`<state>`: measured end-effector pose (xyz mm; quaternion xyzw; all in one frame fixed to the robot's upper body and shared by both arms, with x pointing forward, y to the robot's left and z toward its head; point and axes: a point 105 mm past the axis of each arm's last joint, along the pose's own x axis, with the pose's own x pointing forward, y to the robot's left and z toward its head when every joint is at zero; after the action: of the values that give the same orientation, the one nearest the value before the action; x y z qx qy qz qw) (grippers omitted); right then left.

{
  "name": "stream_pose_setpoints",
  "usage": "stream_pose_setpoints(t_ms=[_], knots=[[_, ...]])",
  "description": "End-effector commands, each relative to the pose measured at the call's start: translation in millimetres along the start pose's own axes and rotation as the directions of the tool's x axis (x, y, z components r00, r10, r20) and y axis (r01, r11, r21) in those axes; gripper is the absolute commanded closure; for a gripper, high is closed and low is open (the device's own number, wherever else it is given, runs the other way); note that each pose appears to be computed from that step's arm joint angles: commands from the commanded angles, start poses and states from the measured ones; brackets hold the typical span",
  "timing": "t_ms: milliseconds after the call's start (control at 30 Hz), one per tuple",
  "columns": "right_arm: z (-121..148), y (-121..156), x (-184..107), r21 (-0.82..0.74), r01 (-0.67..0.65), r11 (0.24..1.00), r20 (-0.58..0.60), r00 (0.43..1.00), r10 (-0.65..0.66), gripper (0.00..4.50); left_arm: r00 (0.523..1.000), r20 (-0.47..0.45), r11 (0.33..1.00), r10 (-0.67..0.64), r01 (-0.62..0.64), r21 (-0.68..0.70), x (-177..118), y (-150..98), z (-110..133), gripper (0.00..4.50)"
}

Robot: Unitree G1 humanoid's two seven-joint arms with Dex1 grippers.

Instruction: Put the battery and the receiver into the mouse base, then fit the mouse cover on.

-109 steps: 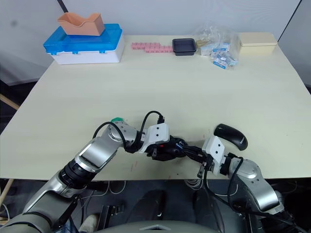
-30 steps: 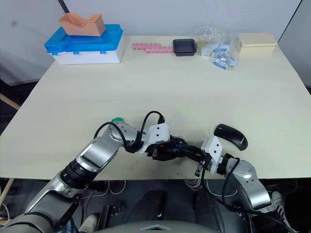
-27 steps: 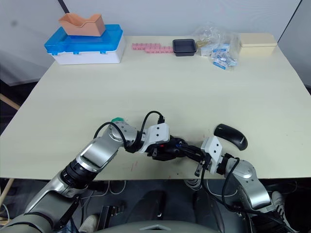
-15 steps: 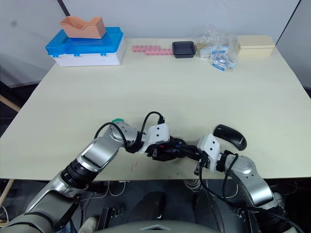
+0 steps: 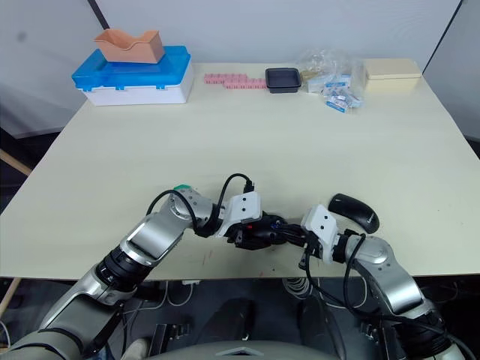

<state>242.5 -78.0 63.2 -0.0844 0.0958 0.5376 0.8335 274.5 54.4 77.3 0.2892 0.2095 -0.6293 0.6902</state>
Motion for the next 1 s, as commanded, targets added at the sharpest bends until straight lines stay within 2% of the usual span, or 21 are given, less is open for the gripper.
stream_pose_setpoints(t_ms=[33, 267, 533, 767, 1000], knots=[[-71.2, 14.4, -4.7, 0.181, -0.001, 0.983, -0.259, 0.965, 0.048, 4.33, 0.999, 0.017, 0.999, -0.05, 0.05, 0.001, 6.9, -10.2, 3.1, 1.55], [-80.5, 17.0, -2.4, 0.2, -0.006, 0.98, -0.3, 0.952, 0.067, 4.33, 0.998, 0.025, 0.999, -0.051, 0.051, -0.002, 5.9, -11.1, 2.3, 1.55], [-68.8, 9.0, -2.3, 0.16, 0.025, 0.987, -0.244, 0.97, 0.014, 4.33, 0.999, 0.028, 0.999, -0.041, 0.041, -0.012, 4.3, -8.4, -2.9, 1.55], [-33.2, -2.0, -7.3, 0.085, 0.052, 0.995, -0.053, 0.997, -0.048, 4.33, 0.999, 0.031, 0.999, -0.038, 0.038, 0.003, 4.3, -5.8, -4.5, 1.55], [6.6, -4.7, -21.6, 0.02, 0.078, 0.997, 0.142, 0.987, -0.08, 4.33, 0.999, 0.032, 0.999, -0.04, 0.04, 0.013, 5.1, -4.1, -4.2, 1.55]])
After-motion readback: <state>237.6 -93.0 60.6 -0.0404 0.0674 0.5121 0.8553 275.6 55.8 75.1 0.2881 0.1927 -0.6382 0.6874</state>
